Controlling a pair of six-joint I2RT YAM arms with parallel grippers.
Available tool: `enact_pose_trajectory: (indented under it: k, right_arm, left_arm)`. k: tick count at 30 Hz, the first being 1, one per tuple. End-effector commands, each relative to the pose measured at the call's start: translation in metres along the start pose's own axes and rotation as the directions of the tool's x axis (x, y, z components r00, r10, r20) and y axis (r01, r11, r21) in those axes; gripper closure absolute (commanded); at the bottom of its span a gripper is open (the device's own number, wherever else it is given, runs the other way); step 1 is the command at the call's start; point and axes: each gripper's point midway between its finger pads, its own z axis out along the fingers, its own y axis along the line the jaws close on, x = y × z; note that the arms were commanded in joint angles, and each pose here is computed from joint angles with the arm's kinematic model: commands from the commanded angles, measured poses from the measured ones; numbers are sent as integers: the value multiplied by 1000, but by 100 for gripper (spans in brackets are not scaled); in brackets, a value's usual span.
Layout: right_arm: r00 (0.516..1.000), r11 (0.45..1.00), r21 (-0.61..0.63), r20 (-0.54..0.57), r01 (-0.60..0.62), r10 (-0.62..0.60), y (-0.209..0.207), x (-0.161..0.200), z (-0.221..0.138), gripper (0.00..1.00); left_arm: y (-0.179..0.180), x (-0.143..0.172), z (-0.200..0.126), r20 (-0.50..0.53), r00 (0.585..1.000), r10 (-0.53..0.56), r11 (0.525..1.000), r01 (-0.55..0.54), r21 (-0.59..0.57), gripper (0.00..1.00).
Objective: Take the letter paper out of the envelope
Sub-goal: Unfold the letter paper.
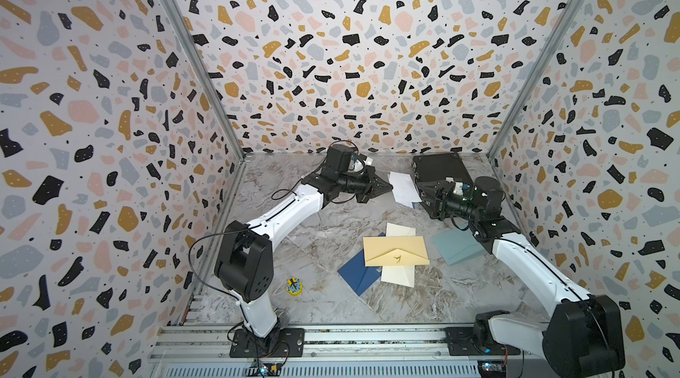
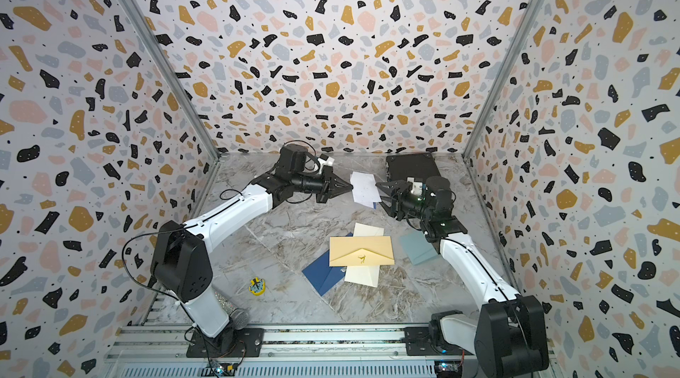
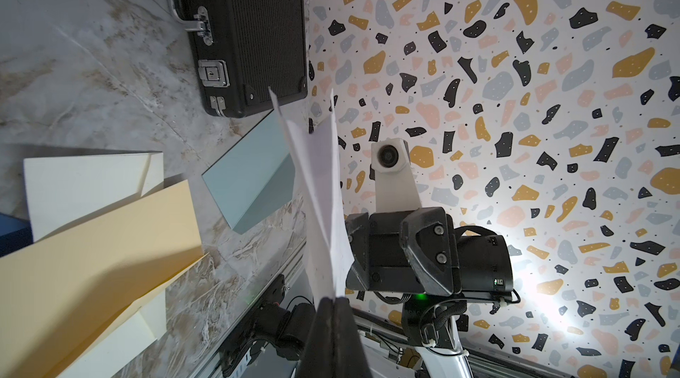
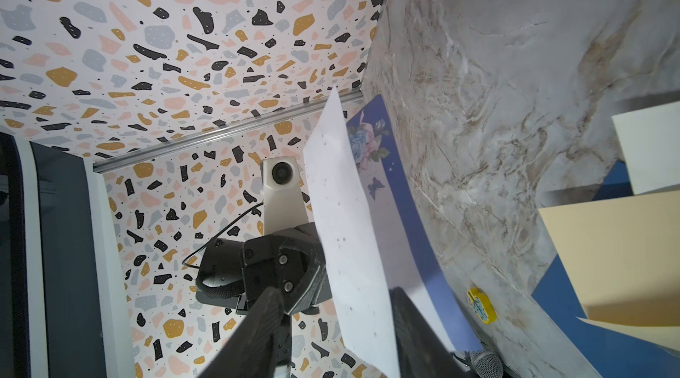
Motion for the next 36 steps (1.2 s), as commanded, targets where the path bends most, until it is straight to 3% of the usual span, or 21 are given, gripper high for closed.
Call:
enact_pose_trajectory:
  k: [1, 16, 36]
  right_arm:
    - [1000, 999, -50, -10, -5, 4, 9, 6, -4, 51]
    - [999, 999, -31, -20, 43, -44, 21, 19, 16, 60]
    - [993, 993, 25, -43, 116, -114, 21, 20, 46, 82]
  left_arm:
    - [-5, -1, 2, -6, 1000, 21, 999, -20, 44, 100]
    - [-4, -15, 10, 40, 998, -51, 993, 47, 109, 100]
    - [-6, -12, 14, 44, 995, -88, 985, 80, 151, 100]
